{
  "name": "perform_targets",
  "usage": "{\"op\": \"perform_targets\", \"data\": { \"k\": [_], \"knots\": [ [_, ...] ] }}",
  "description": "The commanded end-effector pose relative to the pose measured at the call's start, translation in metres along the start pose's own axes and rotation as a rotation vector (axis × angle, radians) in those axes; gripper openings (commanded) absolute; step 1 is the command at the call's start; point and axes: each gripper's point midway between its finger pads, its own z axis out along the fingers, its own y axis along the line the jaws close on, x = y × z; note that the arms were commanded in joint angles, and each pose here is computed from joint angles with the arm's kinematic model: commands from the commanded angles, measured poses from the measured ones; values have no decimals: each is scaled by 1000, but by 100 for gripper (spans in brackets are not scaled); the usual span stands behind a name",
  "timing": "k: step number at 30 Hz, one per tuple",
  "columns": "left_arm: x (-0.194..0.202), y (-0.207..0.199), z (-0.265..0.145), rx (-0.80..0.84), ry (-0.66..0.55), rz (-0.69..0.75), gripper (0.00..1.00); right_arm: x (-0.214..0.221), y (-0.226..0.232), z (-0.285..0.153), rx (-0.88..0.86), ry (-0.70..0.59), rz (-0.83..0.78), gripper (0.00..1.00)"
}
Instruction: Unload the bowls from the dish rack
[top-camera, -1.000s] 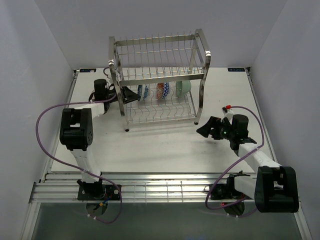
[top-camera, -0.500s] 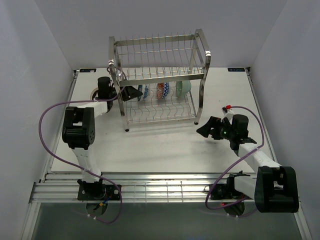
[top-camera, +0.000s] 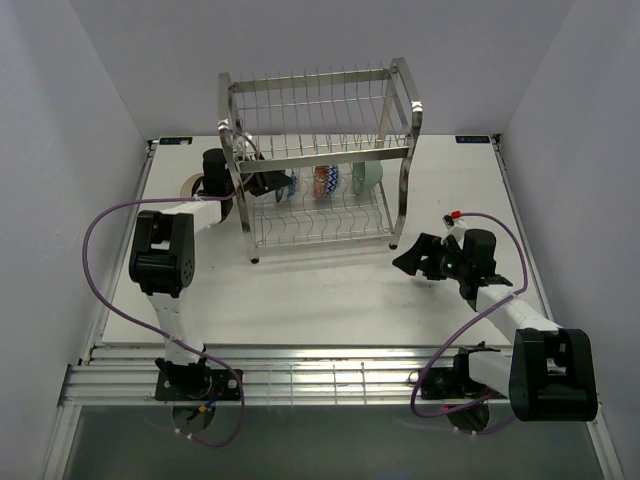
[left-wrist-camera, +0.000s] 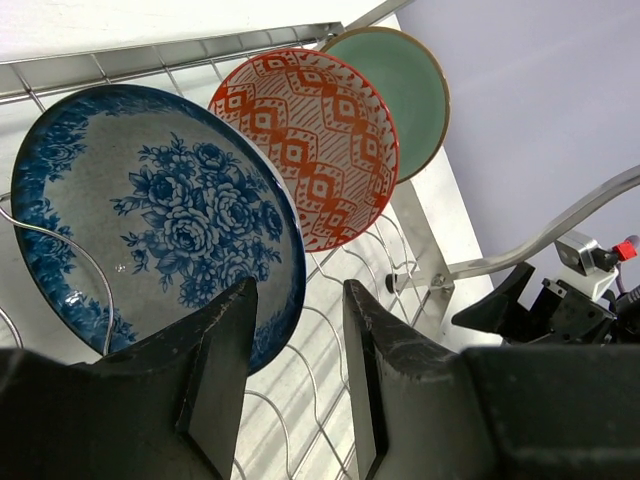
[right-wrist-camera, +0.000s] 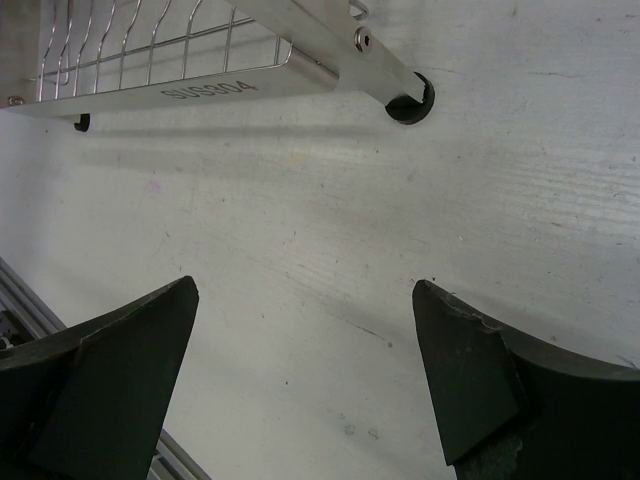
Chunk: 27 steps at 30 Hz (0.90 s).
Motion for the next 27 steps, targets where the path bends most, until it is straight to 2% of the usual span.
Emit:
{"op": "perform_targets", "data": {
  "k": [1,3,4,5,6,11,16,23,27],
  "knots": [
    [1,-10,13,19,-5,20,50,-7,3,1,-17,-23,-39,94],
    [1,-5,13,-2,-15,10,46,-6,3,1,-16,-22,-39,94],
    [3,-3,13,-7,-14,5,42,-6,3,1,-15,-22,-39,94],
    [3,-3,13,-8,-12,-5,33,-7,3,1,-16,-23,-42,94],
    [5,-2,13,-9,-11,-10,30,-6,3,1,-15,-22,-40,94],
    [6,-1,13,-24,-17,-34,20,-7,3,1,-14,-24,-41,94],
    [7,-3,8,-34,-26,-45,0,-7,3,1,-15,-23,-42,94],
    [8,-7,1,-37,-42,-36,0,-6,3,0,-14,-24,-42,94],
    [3,-18,-2,13,-92,-42,0,-6,3,1,-17,-21,-44,94]
  ]
}}
